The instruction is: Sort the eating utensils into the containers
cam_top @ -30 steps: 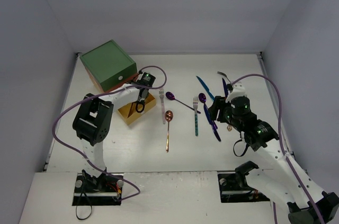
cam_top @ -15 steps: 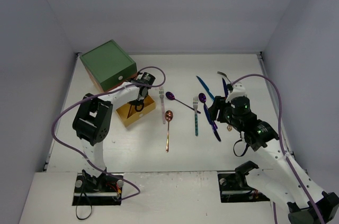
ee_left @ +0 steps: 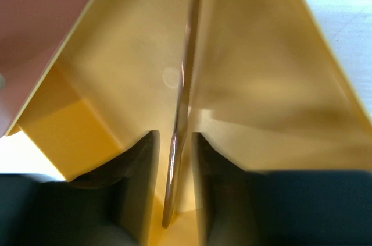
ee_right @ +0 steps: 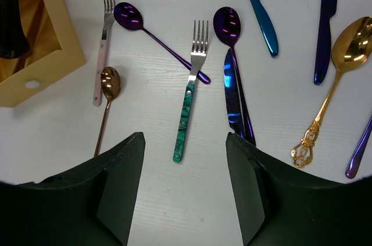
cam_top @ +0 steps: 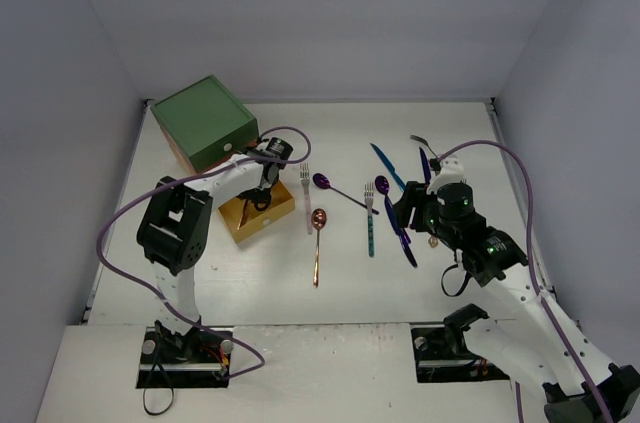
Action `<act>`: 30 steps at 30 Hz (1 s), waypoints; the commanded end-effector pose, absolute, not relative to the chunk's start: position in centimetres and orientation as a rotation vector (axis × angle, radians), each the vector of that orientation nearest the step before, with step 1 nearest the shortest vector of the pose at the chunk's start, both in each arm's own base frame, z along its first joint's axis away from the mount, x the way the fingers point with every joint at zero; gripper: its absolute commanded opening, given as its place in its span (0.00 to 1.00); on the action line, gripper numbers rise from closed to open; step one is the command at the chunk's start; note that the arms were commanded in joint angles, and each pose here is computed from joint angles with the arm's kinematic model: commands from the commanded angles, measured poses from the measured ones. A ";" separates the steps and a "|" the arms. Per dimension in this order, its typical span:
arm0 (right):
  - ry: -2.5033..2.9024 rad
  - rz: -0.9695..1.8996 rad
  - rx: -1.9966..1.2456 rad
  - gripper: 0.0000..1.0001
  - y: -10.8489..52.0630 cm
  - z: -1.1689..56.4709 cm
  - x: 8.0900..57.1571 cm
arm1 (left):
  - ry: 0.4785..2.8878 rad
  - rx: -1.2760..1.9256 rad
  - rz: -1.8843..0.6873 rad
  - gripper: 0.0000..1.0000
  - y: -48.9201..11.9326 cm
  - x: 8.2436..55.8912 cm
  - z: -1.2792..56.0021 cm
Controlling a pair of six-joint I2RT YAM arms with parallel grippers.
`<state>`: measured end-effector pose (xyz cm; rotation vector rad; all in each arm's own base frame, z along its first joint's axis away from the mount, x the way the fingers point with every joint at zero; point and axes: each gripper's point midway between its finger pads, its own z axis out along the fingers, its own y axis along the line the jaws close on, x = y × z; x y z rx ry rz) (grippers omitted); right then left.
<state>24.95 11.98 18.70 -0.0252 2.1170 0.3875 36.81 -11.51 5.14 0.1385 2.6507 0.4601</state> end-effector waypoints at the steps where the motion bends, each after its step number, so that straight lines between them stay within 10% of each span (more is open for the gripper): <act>1: 2.069 0.390 -0.001 0.55 11.9 19.7 25.6 | 2.560 0.070 0.354 0.40 -12.5 38.1 9.7; 30: 2.387 0.171 0.155 0.55 10.1 10.8 25.6 | 2.065 0.047 -0.023 0.80 -10.9 31.6 31.1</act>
